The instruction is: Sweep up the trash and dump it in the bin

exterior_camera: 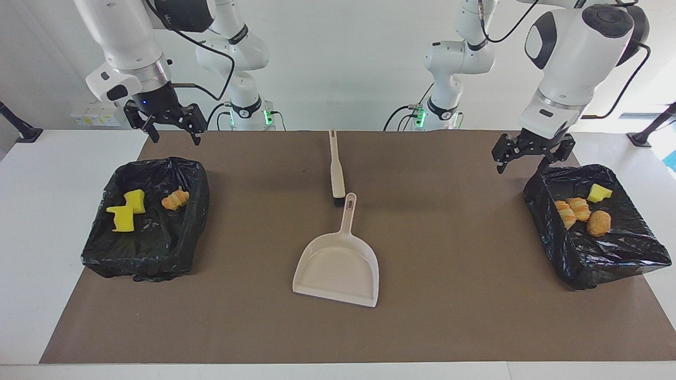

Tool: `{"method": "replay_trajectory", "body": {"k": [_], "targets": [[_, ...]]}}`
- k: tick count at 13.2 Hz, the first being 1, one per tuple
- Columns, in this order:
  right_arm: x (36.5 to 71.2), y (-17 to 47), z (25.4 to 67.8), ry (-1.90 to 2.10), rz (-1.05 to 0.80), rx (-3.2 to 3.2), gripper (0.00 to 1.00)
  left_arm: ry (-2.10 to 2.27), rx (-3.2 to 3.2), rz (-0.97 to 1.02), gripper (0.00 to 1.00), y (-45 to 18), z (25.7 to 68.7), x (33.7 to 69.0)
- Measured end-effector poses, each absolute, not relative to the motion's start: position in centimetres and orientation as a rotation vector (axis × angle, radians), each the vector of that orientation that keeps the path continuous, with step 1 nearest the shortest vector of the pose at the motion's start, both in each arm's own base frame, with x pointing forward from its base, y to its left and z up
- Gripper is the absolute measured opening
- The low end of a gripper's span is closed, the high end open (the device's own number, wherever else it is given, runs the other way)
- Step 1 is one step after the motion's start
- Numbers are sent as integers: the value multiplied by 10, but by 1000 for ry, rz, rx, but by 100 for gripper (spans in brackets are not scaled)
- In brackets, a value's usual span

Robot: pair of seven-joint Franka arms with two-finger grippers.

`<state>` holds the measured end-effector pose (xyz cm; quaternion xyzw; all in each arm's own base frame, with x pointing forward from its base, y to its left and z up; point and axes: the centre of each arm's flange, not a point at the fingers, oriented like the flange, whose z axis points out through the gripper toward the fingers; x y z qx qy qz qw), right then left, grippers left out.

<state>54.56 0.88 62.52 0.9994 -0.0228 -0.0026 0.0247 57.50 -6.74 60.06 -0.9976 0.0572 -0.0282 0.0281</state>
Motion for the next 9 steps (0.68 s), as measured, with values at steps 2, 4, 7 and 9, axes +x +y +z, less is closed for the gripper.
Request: {"method": "replay_trajectory", "body": {"k": [2,4,7,9], "targets": [[542,10,621,-63,-34,3093,100,176,-3077,-64,100,-51,618,560],[536,7,616,-34,-47,3098,100,153,-3079,-20,100,-25,636,542],[536,11,618,-9,11,3107,100,143,-3084,46,100,-14,661,509],[539,14,616,-5,41,3118,100,154,-3084,32,100,-14,666,502]]}}
